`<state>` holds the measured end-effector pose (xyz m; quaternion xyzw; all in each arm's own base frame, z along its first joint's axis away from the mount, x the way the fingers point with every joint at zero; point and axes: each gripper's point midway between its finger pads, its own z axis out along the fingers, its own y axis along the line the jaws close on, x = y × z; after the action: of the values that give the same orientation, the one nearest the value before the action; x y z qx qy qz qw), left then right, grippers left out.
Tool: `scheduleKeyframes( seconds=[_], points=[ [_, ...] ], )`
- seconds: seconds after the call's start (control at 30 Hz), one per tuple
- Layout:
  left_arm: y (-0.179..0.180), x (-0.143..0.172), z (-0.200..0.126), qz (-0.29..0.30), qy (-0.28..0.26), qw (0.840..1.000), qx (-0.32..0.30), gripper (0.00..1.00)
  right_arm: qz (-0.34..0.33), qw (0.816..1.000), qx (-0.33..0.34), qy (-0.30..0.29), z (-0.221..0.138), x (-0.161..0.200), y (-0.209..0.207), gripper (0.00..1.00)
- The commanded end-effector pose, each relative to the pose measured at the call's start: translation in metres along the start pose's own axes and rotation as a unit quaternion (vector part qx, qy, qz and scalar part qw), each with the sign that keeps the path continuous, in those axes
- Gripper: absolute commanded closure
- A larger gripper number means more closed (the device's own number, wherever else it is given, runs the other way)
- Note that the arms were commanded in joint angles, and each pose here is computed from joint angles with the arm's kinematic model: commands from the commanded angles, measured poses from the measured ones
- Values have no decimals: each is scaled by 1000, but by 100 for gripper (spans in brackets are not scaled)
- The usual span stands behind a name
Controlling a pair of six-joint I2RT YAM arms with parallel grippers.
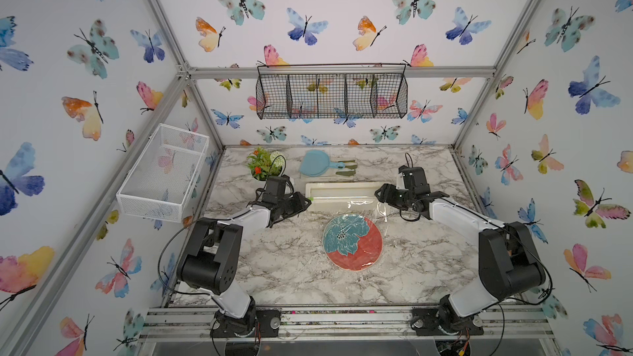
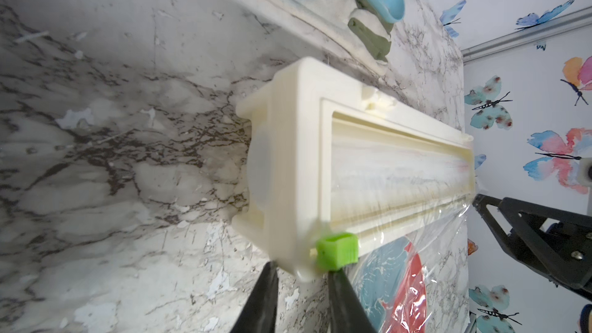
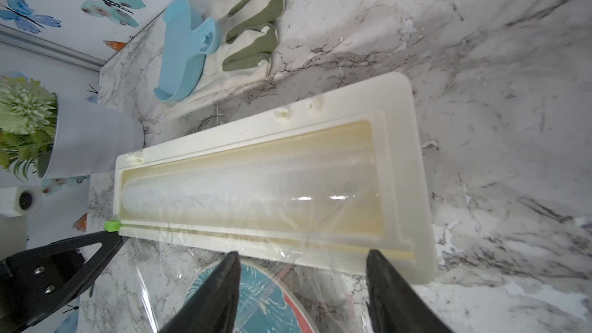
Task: Wrap the plate with plastic wrap
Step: Place the plate at the center of the board.
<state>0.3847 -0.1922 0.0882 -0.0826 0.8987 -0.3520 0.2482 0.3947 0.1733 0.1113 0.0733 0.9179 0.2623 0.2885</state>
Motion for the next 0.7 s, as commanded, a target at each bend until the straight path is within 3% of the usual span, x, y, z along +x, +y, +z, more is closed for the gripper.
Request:
scheduleKeyframes(
  seconds=[0.0, 0.13, 0.3, 0.4, 0.5, 0.67],
  points=[
    [-2, -10, 11, 0, -1, 1000, 5, 74, -1, 1000, -15, -10, 7, -14, 4, 35],
    [-5, -13, 13, -3, 0, 1000, 9, 75, -11, 1000, -10, -6, 12, -17, 4, 35],
    [-7, -18, 0, 9, -13, 1000, 0, 73, -41, 998, 6, -48, -14, -36, 9, 35],
    [-10, -31, -15, 13, -35, 999, -3, 72, -59, 997, 19, -48, -27, -50, 18, 40],
    [-14, -45, -31, 12, -59, 998, -1, 73, -85, 996, 19, -32, -25, -50, 42, 50],
    [-13, -56, -36, 13, -82, 997, -5, 73, -142, 989, 27, -17, -3, -34, 96, 53]
  ],
)
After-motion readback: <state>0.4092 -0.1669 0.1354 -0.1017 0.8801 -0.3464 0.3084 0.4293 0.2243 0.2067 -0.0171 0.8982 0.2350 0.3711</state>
